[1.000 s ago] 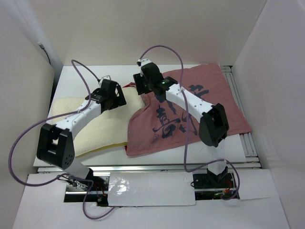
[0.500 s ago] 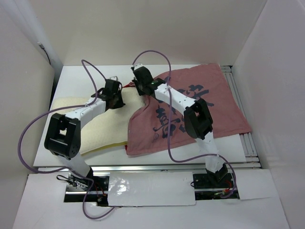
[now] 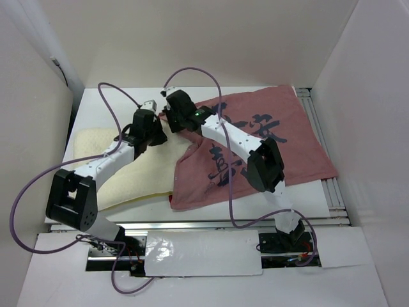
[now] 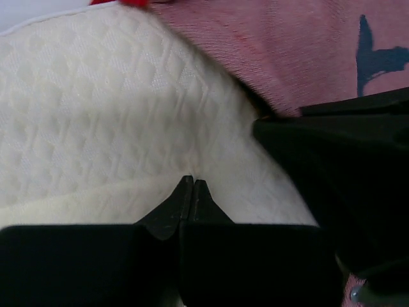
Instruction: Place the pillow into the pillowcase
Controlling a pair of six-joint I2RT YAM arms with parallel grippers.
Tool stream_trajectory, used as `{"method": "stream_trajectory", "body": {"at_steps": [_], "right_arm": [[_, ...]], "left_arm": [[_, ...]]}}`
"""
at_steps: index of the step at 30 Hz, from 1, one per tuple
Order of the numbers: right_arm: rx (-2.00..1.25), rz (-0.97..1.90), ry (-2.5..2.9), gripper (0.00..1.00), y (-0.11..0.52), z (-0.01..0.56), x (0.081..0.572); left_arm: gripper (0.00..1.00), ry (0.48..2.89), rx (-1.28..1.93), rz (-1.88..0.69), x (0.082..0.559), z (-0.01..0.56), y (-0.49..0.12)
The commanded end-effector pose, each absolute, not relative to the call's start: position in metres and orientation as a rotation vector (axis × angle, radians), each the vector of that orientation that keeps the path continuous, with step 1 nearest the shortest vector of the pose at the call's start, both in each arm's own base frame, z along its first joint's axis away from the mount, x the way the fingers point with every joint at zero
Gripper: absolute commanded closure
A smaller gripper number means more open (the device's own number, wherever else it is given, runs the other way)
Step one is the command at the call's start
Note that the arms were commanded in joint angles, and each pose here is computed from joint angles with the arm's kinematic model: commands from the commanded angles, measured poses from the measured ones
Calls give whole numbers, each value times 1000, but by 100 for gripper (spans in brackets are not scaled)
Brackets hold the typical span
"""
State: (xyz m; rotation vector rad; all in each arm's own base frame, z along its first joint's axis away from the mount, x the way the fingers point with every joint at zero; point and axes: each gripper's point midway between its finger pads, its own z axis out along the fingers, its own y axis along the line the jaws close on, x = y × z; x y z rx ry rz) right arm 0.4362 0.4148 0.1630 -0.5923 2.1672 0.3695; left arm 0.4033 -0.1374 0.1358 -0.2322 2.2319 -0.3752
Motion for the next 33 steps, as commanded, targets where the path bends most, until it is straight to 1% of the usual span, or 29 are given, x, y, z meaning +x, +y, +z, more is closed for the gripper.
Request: {"method": "stream_trajectory", "body": {"at_steps": [1, 3, 4, 6, 8, 11, 12, 13, 14, 16, 17, 18, 19, 20, 22, 23, 24, 25, 27, 29, 30, 33], "right_arm": [[-588, 784, 2054, 100, 447, 261, 395], [-573, 885, 2035, 100, 452, 272, 391], [-549, 1001, 2012, 100, 463, 285, 383], [-484, 1097, 2021, 100, 458, 284, 388], [-438, 1249, 1978, 100, 466, 302, 384], [-321, 1321, 1973, 100, 469, 311, 392], [-296, 1336, 1987, 100, 470, 305, 392], [-246, 1373, 1998, 100, 471, 306, 392], [-216, 1393, 1967, 100, 469, 312, 399], [-165, 1443, 1963, 100, 468, 314, 402], [-167, 1463, 1953, 100, 469, 318, 400], [-167, 1464, 1951, 100, 471, 315, 402], [-161, 1461, 1931, 100, 471, 322, 405], [-140, 1437, 1963, 100, 472, 306, 410], [-105, 1400, 1987, 100, 472, 300, 418], [-76, 1370, 2013, 100, 467, 288, 426], [-49, 1339, 2032, 100, 464, 283, 429], [-20, 1292, 2059, 100, 455, 270, 437], [30, 1235, 2088, 99, 446, 250, 447], [39, 1194, 2122, 99, 438, 230, 450], [62, 1138, 2139, 99, 432, 220, 453], [55, 1053, 2173, 99, 426, 197, 458]], "left_arm": [[100, 1970, -152, -616, 418, 217, -178], [100, 1950, -139, -646, 417, 226, -189], [100, 1938, -164, -667, 417, 232, -193], [100, 1925, -192, -707, 417, 240, -200], [100, 1877, -294, -765, 420, 254, -207], [100, 1774, -544, -693, 427, 270, -205], [100, 1776, -578, -646, 419, 268, -212], [100, 1727, -671, -553, 421, 272, -197], [100, 1700, -718, -567, 425, 286, -200], [100, 1746, -773, -485, 428, 270, -202], [100, 1724, -797, -481, 435, 280, -203], [100, 1733, -813, -466, 439, 275, -204], [100, 1768, -814, -448, 444, 259, -210], [100, 1779, -809, -453, 446, 256, -213], [100, 1823, -786, -445, 444, 249, -217], [94, 1847, -763, -429, 442, 245, -217], [82, 1873, -736, -409, 436, 240, -214], [54, 1887, -720, -391, 432, 238, -211], [32, 1929, -621, -355, 415, 234, -202], [0, 2003, -560, -327, 402, 224, -188], [0, 2062, -511, -359, 390, 222, -188], [0, 2167, -454, -262, 360, 203, -163]]}}
